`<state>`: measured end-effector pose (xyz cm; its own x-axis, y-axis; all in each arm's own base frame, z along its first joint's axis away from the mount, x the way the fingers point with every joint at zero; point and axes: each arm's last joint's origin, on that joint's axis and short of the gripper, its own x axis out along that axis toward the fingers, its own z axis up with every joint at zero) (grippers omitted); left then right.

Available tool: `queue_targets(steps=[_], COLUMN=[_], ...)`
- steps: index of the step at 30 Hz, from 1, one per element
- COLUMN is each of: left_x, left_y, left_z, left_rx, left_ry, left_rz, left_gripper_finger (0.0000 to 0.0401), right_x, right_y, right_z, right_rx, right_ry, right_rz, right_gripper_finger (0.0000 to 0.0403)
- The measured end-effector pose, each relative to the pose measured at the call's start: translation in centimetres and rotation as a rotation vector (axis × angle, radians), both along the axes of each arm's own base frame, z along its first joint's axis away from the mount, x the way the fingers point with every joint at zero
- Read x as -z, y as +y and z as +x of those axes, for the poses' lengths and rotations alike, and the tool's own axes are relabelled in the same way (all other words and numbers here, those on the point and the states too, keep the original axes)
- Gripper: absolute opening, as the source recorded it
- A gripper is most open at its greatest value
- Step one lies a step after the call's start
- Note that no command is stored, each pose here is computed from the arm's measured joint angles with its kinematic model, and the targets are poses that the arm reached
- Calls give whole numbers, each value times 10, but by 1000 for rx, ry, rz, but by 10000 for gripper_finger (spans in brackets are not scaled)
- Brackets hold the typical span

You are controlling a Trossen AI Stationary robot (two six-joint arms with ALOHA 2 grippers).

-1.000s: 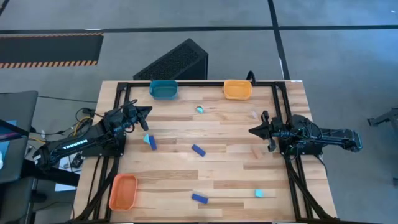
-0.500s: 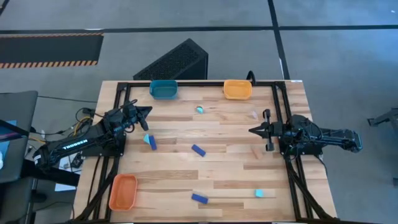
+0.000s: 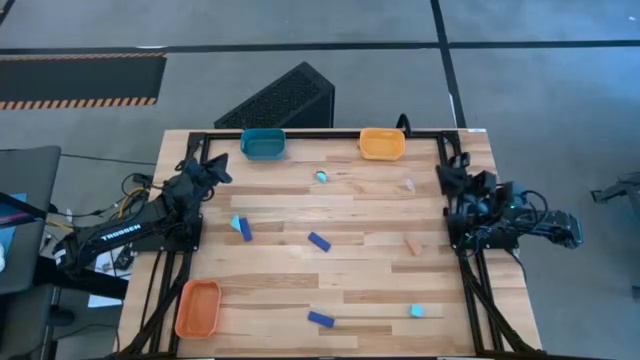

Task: Sort & place blocks by color
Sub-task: Put the top right brown block into the orange bin

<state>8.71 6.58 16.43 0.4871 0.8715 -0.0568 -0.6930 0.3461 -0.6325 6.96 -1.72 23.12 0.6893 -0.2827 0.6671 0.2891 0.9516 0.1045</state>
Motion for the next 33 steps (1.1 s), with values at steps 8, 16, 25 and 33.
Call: queue_targets(steps=[8, 16, 25, 33], left_x=[3, 1, 1, 6], left_y=[0, -1, -5, -2], left_z=[-1, 1, 4, -1], left_rx=[-28, 46, 121, -61], left_ry=[62, -40, -121, 112], left_rz=[-6, -50, -111, -13], left_gripper_finger=[0, 0, 0, 6], right_x=[-5, 25, 51, 61], right_y=[-2, -16, -19, -27], right_z=[-6, 8, 16, 17], right_rx=[-35, 259, 140, 297], right_ry=[-132, 127, 179, 300], right_rz=[140, 427, 784, 775], right_gripper_finger=[26, 26, 27, 27])
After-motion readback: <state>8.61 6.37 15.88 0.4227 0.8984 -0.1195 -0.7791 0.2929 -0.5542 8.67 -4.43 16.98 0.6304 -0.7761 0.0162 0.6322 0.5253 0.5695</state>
